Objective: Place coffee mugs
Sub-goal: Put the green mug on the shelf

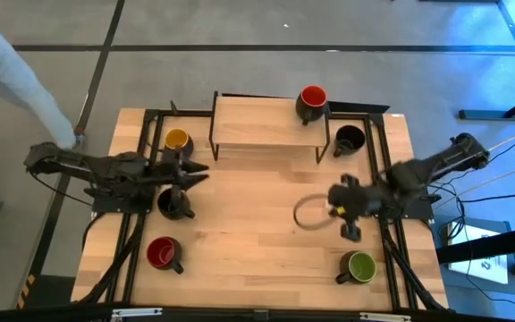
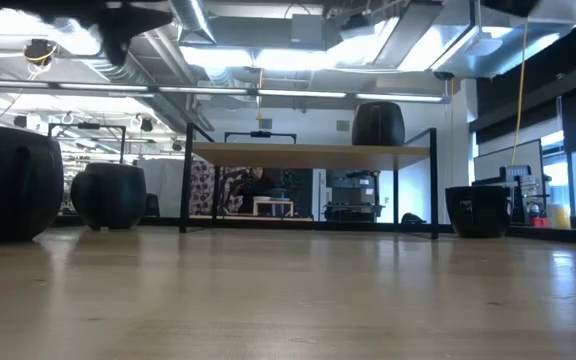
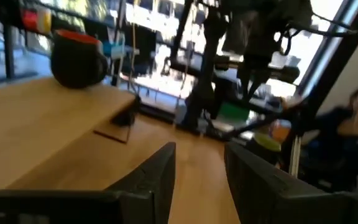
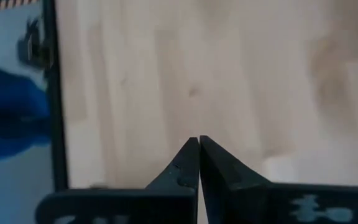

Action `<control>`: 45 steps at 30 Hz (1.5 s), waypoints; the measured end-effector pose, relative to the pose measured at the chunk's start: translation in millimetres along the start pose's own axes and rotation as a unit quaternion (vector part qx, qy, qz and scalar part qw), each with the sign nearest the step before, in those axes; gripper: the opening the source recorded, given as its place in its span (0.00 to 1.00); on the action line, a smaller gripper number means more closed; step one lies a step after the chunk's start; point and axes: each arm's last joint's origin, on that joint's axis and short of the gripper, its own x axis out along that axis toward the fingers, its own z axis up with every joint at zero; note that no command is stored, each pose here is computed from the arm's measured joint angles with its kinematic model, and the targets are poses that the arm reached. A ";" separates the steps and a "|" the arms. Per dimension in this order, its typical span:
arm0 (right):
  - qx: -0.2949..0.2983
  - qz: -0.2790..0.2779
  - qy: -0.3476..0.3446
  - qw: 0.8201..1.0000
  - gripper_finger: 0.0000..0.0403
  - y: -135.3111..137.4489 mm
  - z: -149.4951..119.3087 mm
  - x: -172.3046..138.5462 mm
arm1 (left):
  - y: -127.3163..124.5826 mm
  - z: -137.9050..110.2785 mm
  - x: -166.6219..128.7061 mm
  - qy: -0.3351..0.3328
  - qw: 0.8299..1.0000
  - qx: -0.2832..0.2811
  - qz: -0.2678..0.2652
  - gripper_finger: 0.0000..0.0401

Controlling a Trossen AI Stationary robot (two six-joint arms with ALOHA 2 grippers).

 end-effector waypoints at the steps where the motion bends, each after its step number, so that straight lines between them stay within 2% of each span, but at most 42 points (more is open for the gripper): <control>1: 0.003 0.006 0.012 1.000 0.00 5.4 -7.0 2.9 | -4.0 2.3 6.1 0.015 1.000 0.004 0.000 0.33; 8: 0.135 0.009 0.061 0.989 0.03 31.1 -44.9 13.2 | -32.7 20.6 45.5 0.054 0.998 0.017 -0.010 0.33; 11: 0.192 0.005 0.078 0.978 0.11 38.7 -59.7 15.4 | -42.3 24.0 57.8 0.063 0.998 0.016 -0.015 0.33; 19: 0.308 -0.033 0.162 0.937 0.41 48.2 -106.0 26.9 | -62.5 18.1 76.1 0.094 0.995 -0.025 -0.029 0.33; 22: 0.330 -0.049 0.177 0.926 0.48 48.3 -119.7 32.8 | -67.3 11.0 78.5 0.107 0.993 -0.040 -0.025 0.33; 26: 0.350 -0.045 0.181 0.918 0.51 48.6 -131.2 44.8 | -72.8 3.1 81.0 0.119 0.991 -0.048 -0.023 0.33; 29: 0.355 -0.028 0.182 0.917 0.50 49.1 -135.5 55.9 | -76.4 -2.3 82.4 0.129 0.990 -0.044 -0.026 0.33; 37: 0.348 -0.081 0.200 0.912 0.41 41.4 -148.1 76.5 | -81.0 -9.9 84.4 0.143 0.989 -0.038 -0.030 0.33; 40: 0.345 -0.081 0.199 0.914 0.32 42.3 -148.1 78.2 | -80.9 -9.8 84.3 0.143 0.989 -0.037 -0.030 0.33; 45: 0.332 -0.080 0.188 0.921 0.09 42.5 -147.7 79.4 | -80.9 -9.8 84.3 0.143 0.989 -0.037 -0.030 0.33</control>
